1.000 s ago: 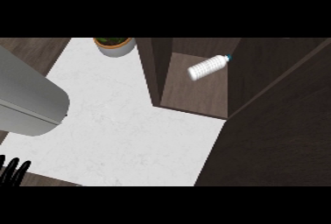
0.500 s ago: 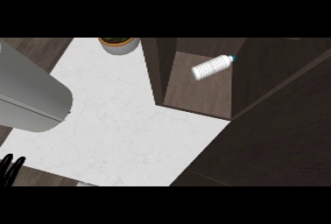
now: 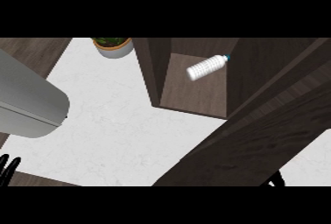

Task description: Pick up the bottled water, place it into the cabinet and close the cabinet

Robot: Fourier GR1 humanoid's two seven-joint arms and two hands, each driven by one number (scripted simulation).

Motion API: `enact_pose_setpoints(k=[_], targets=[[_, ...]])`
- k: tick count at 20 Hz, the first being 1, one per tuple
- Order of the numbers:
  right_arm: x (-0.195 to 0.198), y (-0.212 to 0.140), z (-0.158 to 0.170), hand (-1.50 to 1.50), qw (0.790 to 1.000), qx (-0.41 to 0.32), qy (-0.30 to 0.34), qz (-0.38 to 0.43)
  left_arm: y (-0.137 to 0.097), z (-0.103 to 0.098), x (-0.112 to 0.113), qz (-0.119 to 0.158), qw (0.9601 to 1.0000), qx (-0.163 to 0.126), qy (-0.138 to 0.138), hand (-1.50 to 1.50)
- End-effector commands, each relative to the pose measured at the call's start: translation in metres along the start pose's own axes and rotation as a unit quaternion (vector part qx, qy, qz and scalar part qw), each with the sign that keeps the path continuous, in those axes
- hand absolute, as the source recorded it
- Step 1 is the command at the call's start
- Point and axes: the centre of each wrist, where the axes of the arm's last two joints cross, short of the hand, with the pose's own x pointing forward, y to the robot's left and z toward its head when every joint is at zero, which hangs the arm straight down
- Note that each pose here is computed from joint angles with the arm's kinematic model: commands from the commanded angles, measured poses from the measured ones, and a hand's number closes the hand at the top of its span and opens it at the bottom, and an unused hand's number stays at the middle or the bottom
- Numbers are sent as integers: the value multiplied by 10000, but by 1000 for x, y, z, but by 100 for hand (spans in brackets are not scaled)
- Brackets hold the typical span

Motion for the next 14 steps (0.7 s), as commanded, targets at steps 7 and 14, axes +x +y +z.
enact_pose_setpoints(k=[7,14], targets=[[14,-50,-130,150,9938,-1008,431,199,1,-5,5,212,9997,-74,-115,-150],[3,-62,-159,150,9931,-961,653,148,3,3,1,245,9997,-6,-91,-150]])
